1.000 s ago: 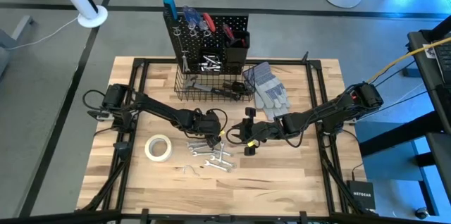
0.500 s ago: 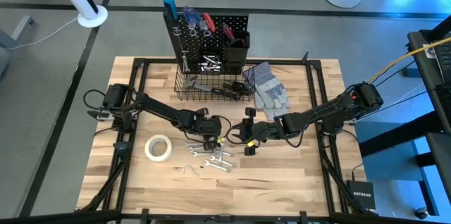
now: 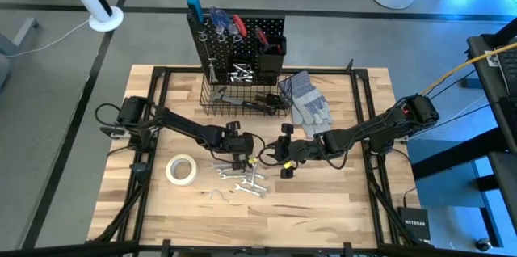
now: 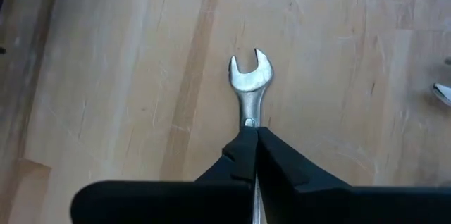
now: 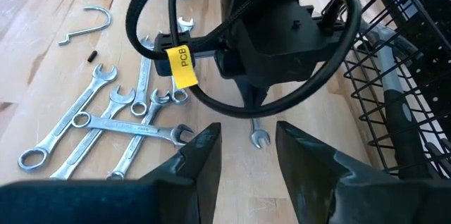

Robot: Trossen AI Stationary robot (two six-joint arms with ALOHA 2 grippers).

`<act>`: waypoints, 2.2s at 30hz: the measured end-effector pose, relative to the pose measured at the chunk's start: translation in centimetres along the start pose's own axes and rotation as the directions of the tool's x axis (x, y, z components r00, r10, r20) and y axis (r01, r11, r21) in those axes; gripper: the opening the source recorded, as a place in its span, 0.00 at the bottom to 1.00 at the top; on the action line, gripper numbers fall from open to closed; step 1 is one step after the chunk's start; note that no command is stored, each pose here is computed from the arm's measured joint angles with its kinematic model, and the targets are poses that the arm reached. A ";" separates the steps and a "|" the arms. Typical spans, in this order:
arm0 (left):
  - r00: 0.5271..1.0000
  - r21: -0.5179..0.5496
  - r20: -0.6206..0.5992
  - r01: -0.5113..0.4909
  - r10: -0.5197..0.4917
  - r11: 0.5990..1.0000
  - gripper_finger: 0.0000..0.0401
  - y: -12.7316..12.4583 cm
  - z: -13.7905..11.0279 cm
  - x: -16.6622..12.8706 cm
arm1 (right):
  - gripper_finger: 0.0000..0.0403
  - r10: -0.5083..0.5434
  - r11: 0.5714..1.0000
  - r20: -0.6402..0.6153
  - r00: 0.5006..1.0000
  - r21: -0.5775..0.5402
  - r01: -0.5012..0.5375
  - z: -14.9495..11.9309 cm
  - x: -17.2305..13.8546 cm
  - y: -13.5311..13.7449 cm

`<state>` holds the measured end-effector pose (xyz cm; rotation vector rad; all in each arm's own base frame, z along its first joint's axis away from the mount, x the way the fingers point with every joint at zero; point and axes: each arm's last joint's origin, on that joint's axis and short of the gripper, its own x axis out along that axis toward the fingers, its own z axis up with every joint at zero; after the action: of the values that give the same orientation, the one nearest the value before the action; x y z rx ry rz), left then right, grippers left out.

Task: Hang tools onto peg board
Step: Hang the wrench on the peg board

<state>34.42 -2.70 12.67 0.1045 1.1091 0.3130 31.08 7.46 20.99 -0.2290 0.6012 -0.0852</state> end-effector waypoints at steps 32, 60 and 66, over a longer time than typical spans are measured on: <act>0.999 0.050 0.014 0.043 -0.044 0.998 0.00 -0.8 -6.6 -4.7 | 0.35 0.021 0.999 -0.024 0.999 -0.027 -0.022 -1.3 2.5 0.8; 0.970 -0.070 0.202 0.155 -0.138 0.985 0.00 1.3 -8.2 -4.6 | 0.35 0.028 1.000 -0.040 0.999 0.009 -0.027 -1.7 3.6 -0.1; 0.956 -0.068 0.251 0.172 -0.150 0.983 0.00 1.0 -7.7 -4.7 | 0.35 0.028 1.000 -0.041 0.999 0.008 -0.028 -1.7 3.6 -0.1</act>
<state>25.41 -3.75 13.55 -0.0264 0.8512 0.1965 33.02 6.50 17.67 -0.2122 0.6451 -0.0655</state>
